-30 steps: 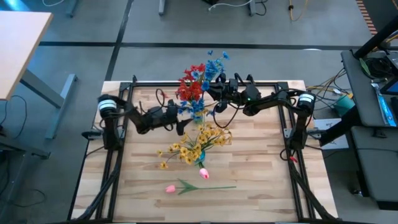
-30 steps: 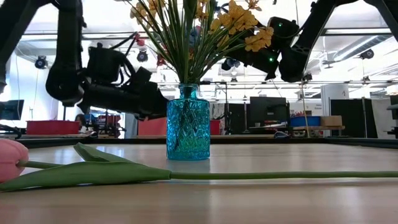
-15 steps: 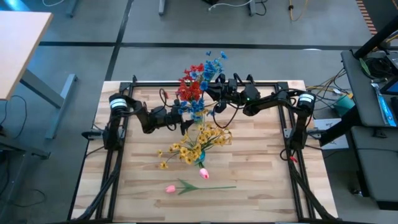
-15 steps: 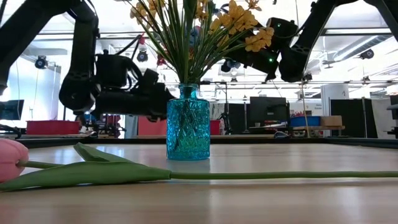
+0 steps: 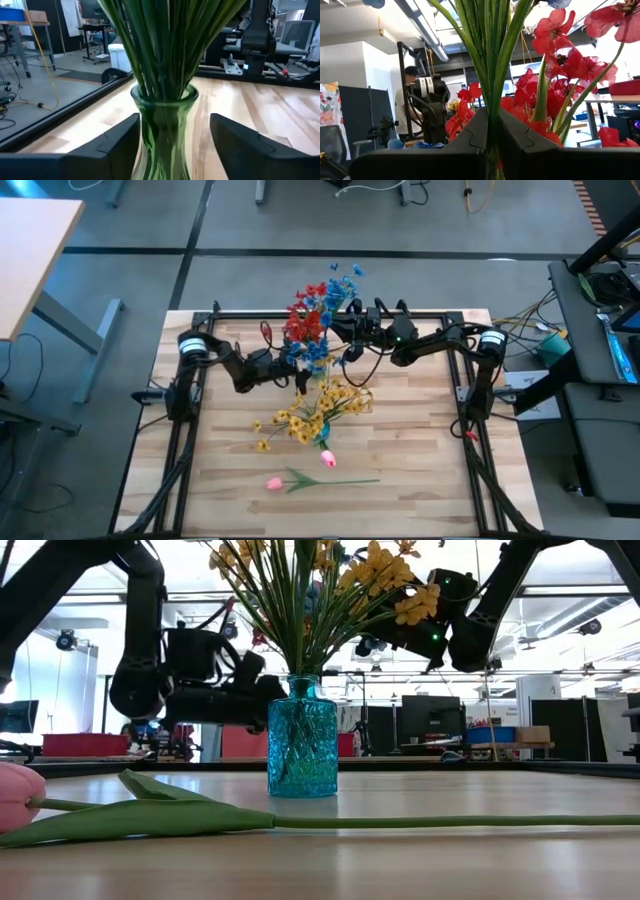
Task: Sort flowers into vase by color
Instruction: Put the blue flowers into the green vase
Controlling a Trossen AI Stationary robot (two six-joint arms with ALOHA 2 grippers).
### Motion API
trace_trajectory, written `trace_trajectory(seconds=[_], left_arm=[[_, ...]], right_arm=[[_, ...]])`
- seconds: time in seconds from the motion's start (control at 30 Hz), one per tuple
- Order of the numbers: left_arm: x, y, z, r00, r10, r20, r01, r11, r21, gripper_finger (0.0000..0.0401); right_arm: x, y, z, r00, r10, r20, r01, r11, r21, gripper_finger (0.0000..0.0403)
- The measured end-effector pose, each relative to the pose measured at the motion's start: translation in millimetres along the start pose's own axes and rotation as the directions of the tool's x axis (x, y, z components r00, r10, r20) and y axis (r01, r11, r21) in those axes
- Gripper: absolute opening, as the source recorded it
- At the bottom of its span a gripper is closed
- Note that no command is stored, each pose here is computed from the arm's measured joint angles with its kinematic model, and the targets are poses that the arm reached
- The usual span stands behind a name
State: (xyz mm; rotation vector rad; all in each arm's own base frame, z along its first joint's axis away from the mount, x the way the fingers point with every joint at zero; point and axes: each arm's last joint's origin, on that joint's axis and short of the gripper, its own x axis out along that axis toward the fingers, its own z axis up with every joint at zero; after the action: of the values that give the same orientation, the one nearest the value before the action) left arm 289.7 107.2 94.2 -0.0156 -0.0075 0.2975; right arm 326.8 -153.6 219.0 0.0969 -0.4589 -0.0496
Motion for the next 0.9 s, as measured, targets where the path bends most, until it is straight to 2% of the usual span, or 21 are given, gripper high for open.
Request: trace_trajectory(seconds=[0.13,0.4,0.57,0.73,0.9], left_arm=[[0.2,0.4,-3.3,1.000,0.002,-0.011,-0.002,1.000,0.000,0.0188],[0.0,1.0,-3.8,1.000,0.015,-0.012,-0.015,1.000,-0.003,0.0089],[-0.7,2.2,-4.1,0.998,0.057,-0.014,-0.058,0.998,-0.008,0.0089],[-3.5,2.7,-5.2,0.997,0.071,-0.023,-0.071,0.997,-0.007,0.0113],[-8.5,3.8,-7.3,0.996,0.079,-0.038,-0.079,0.997,0.000,0.0109]], right_arm=[[0.1,0.1,0.0,1.000,0.003,-0.001,-0.003,1.000,-0.001,0.0018],[1.4,4.3,-1.0,0.999,0.036,-0.007,-0.036,0.999,0.000,0.0018],[2.2,6.7,-1.5,0.999,0.043,-0.006,-0.043,0.999,0.005,0.0018],[0.8,6.5,-2.7,0.999,0.038,-0.013,-0.038,0.999,0.012,0.0018],[-1.8,2.7,-7.5,0.998,-0.056,-0.038,0.057,0.998,0.032,0.0018]])
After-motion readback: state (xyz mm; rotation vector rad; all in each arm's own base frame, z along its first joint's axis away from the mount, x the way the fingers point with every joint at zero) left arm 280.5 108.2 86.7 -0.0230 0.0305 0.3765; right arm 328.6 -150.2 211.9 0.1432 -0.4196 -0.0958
